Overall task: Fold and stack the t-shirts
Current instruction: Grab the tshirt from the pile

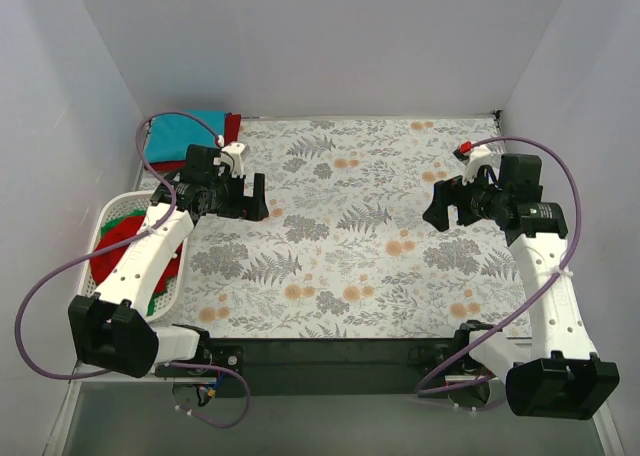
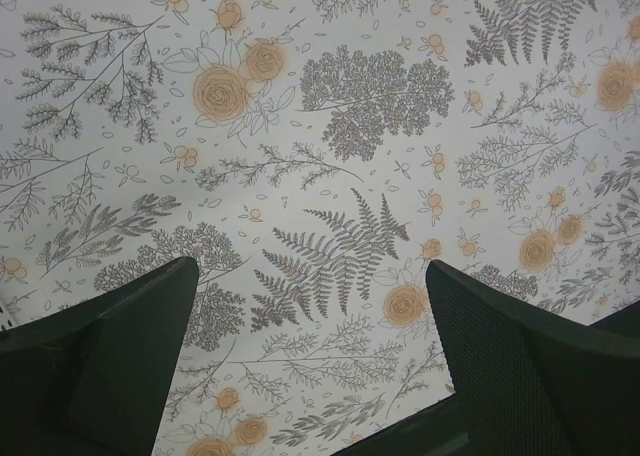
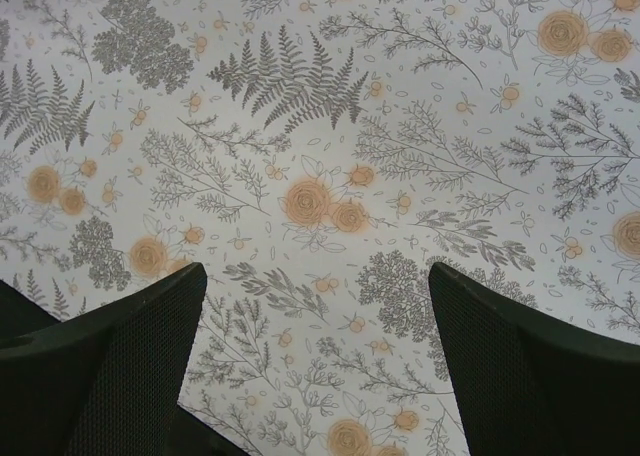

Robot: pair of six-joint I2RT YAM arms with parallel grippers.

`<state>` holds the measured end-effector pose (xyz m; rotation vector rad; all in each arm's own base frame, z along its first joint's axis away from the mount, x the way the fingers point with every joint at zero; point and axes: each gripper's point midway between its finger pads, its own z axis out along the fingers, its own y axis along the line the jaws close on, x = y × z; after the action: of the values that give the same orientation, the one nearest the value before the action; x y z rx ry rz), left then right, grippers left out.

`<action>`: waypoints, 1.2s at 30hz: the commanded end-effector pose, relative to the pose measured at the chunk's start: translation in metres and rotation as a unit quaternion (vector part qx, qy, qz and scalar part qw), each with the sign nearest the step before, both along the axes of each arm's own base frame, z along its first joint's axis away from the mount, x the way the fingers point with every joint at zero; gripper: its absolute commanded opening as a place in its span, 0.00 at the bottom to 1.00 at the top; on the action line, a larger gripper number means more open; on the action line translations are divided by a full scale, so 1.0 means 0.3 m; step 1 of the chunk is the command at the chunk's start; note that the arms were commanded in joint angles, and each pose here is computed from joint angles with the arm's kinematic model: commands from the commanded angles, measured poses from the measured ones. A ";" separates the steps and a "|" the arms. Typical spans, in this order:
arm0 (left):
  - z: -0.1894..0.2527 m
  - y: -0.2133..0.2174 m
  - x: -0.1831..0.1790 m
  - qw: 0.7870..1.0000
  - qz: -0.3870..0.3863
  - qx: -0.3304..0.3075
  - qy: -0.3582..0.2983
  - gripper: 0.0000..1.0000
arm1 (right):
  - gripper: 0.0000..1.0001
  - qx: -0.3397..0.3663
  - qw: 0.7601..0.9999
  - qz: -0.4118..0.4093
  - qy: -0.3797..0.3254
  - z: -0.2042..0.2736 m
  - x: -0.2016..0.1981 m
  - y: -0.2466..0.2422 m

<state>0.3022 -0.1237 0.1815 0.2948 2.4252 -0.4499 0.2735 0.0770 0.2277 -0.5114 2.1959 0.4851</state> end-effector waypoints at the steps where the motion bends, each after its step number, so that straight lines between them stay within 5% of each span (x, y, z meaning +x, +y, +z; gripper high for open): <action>1: 0.090 -0.004 0.048 0.999 -0.001 0.002 -0.034 0.98 | 0.98 0.028 1.000 0.001 -0.012 0.019 -0.031 0.025; 11: 0.125 0.022 0.238 1.000 0.005 -0.009 -0.016 0.98 | 0.98 -0.023 0.999 -0.030 -0.003 -0.049 -0.016 -0.044; 15: 0.221 0.253 0.334 0.995 0.087 -0.038 -0.026 0.98 | 0.98 0.000 1.000 0.007 -0.017 -0.018 -0.008 0.000; 21: 0.267 0.550 0.281 0.989 0.148 -0.001 -0.028 0.97 | 0.98 0.023 0.999 0.029 -0.019 -0.016 0.027 0.033; 26: 0.152 0.797 0.184 0.961 0.259 0.074 0.067 0.92 | 0.98 0.031 0.998 0.042 -0.022 -0.001 0.051 0.046; 36: -0.071 0.901 -0.011 0.927 0.306 0.158 0.147 0.87 | 0.98 0.046 0.998 0.044 -0.002 -0.004 0.115 0.058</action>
<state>0.3223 0.1349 0.1598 -0.4404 2.6846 0.0303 0.2960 0.0912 0.2075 -0.5472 2.2089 0.6151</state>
